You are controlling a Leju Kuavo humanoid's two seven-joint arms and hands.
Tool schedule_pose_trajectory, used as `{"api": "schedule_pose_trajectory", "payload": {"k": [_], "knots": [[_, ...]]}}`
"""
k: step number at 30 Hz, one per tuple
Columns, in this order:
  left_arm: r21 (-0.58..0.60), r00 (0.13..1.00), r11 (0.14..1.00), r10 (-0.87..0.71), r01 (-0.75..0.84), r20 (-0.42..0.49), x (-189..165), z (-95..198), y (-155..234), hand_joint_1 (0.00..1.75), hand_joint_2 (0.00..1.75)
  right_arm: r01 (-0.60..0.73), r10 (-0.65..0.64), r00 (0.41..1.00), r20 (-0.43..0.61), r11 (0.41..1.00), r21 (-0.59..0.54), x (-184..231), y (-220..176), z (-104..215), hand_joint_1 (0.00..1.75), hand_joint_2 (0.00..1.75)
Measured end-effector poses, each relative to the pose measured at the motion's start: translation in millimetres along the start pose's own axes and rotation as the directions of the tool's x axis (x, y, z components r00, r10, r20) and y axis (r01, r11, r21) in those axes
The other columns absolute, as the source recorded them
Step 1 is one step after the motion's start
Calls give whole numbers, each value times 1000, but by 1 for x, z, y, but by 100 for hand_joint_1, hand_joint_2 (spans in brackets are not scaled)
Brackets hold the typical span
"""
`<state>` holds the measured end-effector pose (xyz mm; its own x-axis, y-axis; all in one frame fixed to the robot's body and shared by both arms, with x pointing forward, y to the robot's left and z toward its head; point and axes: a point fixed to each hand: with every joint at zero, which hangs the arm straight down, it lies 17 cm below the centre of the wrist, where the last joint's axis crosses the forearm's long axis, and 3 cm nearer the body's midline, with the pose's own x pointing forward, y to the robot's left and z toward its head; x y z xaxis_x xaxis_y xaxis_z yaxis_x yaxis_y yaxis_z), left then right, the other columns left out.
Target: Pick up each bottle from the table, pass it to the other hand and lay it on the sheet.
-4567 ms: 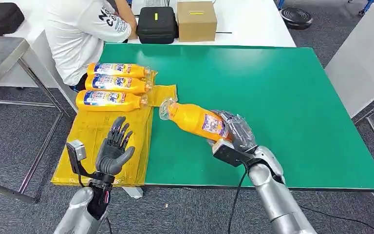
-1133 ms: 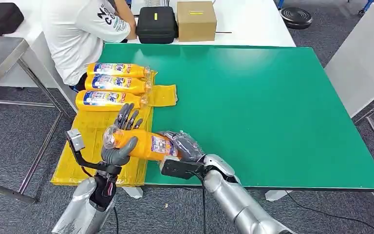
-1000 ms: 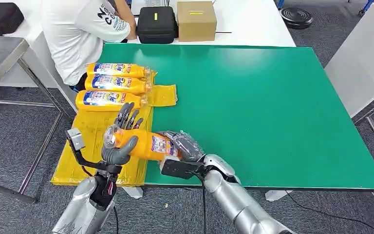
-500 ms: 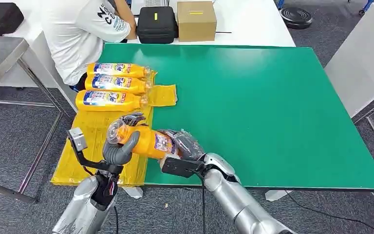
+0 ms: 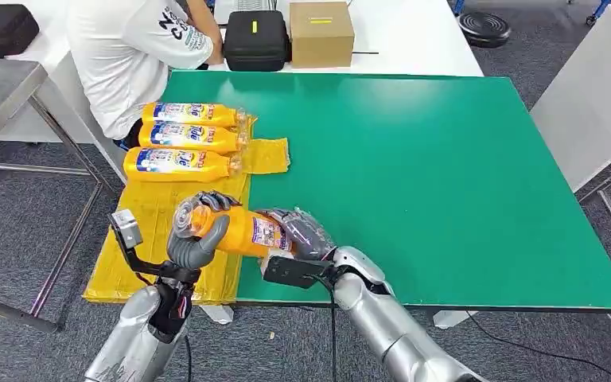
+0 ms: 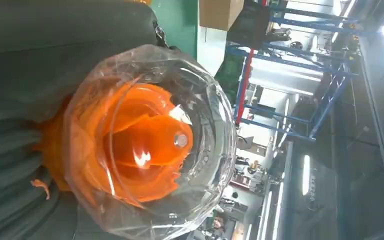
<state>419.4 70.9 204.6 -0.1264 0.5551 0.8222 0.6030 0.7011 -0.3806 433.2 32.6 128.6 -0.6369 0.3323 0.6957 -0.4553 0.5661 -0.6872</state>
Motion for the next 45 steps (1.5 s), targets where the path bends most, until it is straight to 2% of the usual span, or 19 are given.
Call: {"api": "schedule_pose_trajectory", "payload": {"k": [4, 5, 6, 7, 15, 29, 36, 40, 45], "knots": [[-3, 1000, 1000, -2, 2, 0, 0, 0, 0, 175, 175, -1, 1, 1000, 0, 1000, -1, 0, -1, 0, 175, 175], [-3, 1000, 1000, -3, 3, 0, 0, 0, -1, 175, 175, -2, 2, 1000, 0, 1000, -2, 0, -1, 0, 0, 175], [-5, 1000, 1000, -5, 5, -1, 0, 0, -1, 175, 175, -3, 3, 1000, 0, 1000, -6, 0, -2, -1, 0, 175], [-7, 1000, 1000, -8, 8, -2, 0, 0, -1, 175, 175, -5, 5, 1000, -1, 1000, -10, 0, -3, -1, 0, 0], [-25, 1000, 1000, -9, 9, -1, 1, -2, -6, 175, 175, -5, 4, 1000, -12, 997, -74, 4, -16, -8, 0, 0], [19, 1000, 1000, 2, -2, 5, 2, -9, -1, 175, 175, 51, -46, 997, 61, 994, -98, 22, -31, -19, 0, 0], [166, 998, 984, -69, 69, -5, 1, -10, 38, 175, 175, 127, -117, 988, 103, 987, -95, 32, -35, -20, 0, 0], [198, 997, 977, -83, 82, -6, 2, -10, 50, 175, 175, 132, -121, 987, 104, 986, -99, 32, -37, -20, 0, 0], [316, 986, 935, -168, 159, 1, 9, -10, 88, 175, 175, 124, -114, 988, 104, 988, -97, 32, -37, -20, 0, 0]]}}
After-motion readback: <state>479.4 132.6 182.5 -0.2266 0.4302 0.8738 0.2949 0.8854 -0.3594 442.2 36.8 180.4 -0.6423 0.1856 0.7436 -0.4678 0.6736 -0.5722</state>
